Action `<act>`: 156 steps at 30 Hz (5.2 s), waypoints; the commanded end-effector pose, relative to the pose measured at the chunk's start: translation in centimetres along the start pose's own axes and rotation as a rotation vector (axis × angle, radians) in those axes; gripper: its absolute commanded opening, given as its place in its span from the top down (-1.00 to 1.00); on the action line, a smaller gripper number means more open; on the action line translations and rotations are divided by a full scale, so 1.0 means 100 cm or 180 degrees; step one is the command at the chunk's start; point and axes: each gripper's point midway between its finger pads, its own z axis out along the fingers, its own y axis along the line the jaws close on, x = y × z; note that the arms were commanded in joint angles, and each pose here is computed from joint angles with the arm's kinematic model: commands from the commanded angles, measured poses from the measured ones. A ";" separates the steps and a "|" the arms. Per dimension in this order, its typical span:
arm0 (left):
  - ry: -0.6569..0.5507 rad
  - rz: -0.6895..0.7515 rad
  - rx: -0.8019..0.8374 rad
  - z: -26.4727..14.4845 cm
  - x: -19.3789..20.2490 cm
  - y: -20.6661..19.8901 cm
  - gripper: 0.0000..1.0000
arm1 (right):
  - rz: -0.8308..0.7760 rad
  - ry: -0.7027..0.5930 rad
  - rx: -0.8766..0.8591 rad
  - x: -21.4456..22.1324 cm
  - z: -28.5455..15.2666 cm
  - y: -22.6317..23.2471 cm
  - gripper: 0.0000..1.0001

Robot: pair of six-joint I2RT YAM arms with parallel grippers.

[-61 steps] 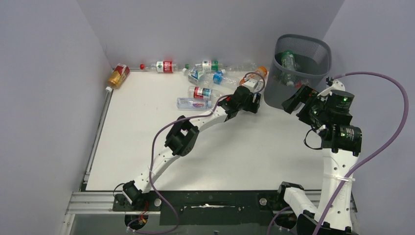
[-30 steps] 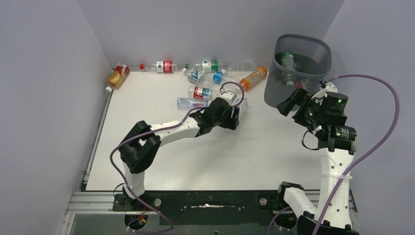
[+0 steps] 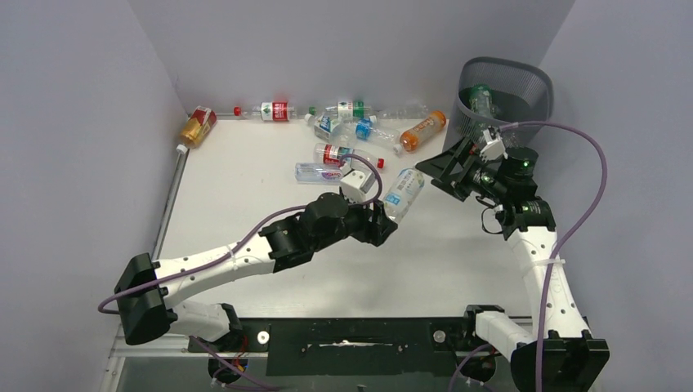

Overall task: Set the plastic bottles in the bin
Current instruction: Pick up the plastic bottle at the center of the board, then place the plastic bottle in the trash bin, then pick up the plastic bottle at the center of the board.

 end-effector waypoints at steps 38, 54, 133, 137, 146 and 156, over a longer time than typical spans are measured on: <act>-0.0587 0.0076 -0.0089 -0.019 -0.052 -0.022 0.25 | 0.0018 0.0463 0.0504 0.040 0.029 -0.028 -0.96; -0.0549 0.0003 0.0193 -0.013 -0.044 -0.039 0.25 | 0.0216 0.0342 0.0062 0.030 0.045 -0.008 -0.87; -0.0012 -0.0691 -0.1198 -0.008 -0.058 0.160 -0.76 | -0.0828 -0.1722 0.0854 -0.271 -0.091 0.020 -0.96; 0.0049 -0.0750 -0.1371 0.012 -0.060 0.191 -0.76 | -0.0938 -0.1509 0.0778 -0.225 -0.074 0.042 -0.96; -0.0183 -0.0979 -0.1837 0.039 -0.094 0.273 -0.75 | -0.0932 -0.1128 0.0734 -0.150 -0.057 0.044 -0.96; -0.0276 0.0082 -0.1932 0.069 -0.123 0.337 -0.73 | -0.0925 -0.0827 0.0838 -0.093 -0.053 0.024 -0.96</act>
